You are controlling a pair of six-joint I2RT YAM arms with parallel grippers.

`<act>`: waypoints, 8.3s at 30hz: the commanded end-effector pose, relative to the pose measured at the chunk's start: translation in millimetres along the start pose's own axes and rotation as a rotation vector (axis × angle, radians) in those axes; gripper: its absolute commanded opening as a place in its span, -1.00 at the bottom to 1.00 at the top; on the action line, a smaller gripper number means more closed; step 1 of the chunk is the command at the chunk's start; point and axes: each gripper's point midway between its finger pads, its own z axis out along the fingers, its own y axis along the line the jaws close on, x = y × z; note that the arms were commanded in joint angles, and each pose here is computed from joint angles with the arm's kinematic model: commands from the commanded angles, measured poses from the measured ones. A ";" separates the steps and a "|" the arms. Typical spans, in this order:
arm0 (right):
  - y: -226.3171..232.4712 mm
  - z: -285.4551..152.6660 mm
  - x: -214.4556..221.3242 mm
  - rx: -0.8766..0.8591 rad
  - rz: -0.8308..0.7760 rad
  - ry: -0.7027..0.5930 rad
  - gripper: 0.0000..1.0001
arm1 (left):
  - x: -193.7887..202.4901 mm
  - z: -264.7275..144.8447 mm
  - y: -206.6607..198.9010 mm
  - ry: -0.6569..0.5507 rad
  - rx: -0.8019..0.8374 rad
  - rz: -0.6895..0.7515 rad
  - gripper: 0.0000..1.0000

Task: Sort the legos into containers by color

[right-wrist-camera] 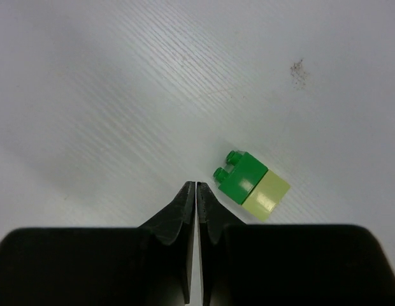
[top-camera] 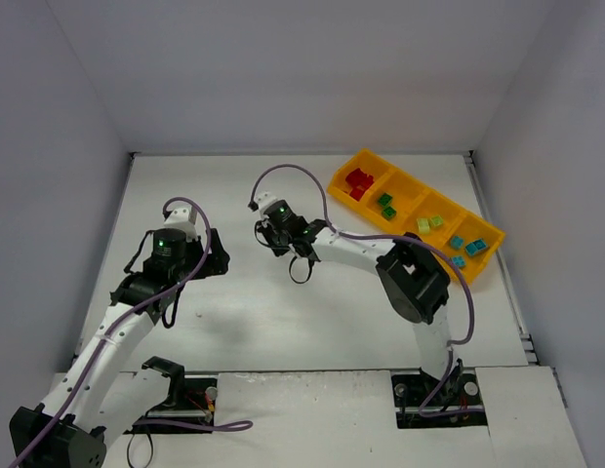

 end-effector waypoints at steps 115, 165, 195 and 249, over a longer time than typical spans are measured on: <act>-20.1 -191.0 -52.8 -0.140 -0.241 -0.377 -1.00 | -105.3 -47.7 -167.9 -0.036 0.803 -0.116 0.62; -19.6 -214.3 -61.1 -0.140 -0.206 -0.458 -1.00 | -72.5 -4.2 -226.3 0.171 0.963 -0.167 0.34; -17.6 -213.4 -63.2 -0.150 -0.202 -0.463 -1.00 | -66.7 -9.4 -236.0 0.207 1.020 -0.155 -0.36; -77.8 -204.2 -8.5 0.090 -0.107 -0.378 -1.00 | -89.6 -41.1 -235.5 0.181 1.092 -0.149 -1.00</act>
